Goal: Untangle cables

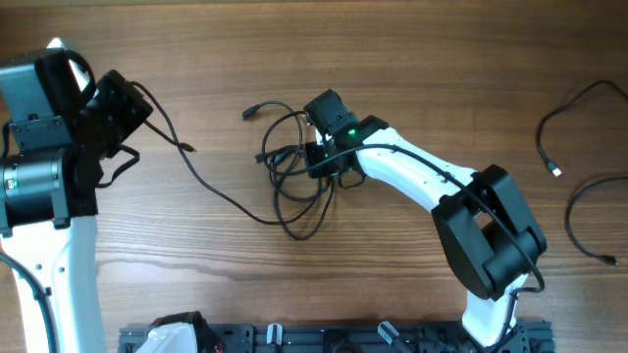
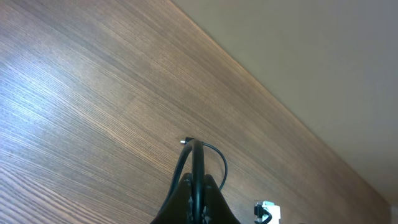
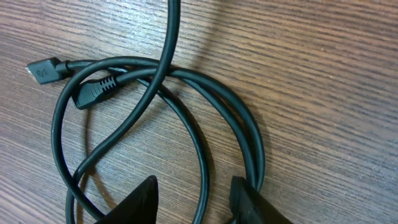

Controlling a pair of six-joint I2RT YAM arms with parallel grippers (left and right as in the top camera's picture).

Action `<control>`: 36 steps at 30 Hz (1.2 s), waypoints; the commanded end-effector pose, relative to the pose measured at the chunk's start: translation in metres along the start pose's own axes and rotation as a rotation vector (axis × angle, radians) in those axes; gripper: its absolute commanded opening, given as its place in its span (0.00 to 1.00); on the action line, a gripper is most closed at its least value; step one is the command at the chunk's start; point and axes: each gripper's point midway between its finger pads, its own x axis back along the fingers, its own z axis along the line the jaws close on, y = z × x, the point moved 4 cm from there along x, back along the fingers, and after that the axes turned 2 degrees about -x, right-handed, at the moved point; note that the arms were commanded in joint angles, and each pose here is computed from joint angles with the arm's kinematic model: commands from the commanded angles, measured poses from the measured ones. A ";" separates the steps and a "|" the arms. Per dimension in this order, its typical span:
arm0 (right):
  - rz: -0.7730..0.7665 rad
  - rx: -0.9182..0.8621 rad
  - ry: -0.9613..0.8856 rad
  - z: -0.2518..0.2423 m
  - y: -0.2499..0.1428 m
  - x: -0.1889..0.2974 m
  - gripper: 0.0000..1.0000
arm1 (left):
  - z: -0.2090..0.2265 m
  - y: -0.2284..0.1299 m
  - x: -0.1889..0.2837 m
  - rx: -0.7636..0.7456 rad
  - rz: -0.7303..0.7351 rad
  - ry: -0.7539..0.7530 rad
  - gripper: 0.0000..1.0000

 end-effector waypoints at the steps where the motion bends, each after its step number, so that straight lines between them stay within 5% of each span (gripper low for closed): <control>1: 0.045 0.024 -0.035 -0.006 -0.012 -0.020 0.39 | -0.001 -0.001 0.001 -0.017 0.006 -0.012 0.04; 13: 0.063 0.034 -0.032 0.000 -0.019 -0.024 0.31 | 0.001 -0.003 0.001 -0.016 0.017 -0.005 0.04; 21: 0.091 -0.116 -0.135 -0.012 -0.031 -0.038 0.30 | 0.001 -0.003 0.001 -0.015 0.018 -0.004 0.04; 25: 0.097 -0.118 -0.139 -0.012 -0.032 -0.038 0.06 | 0.001 -0.003 0.001 -0.015 0.018 -0.004 0.04; 36: 0.199 -0.055 -0.206 -0.010 -0.027 -0.005 0.04 | 0.001 -0.004 0.001 -0.015 0.021 -0.002 0.04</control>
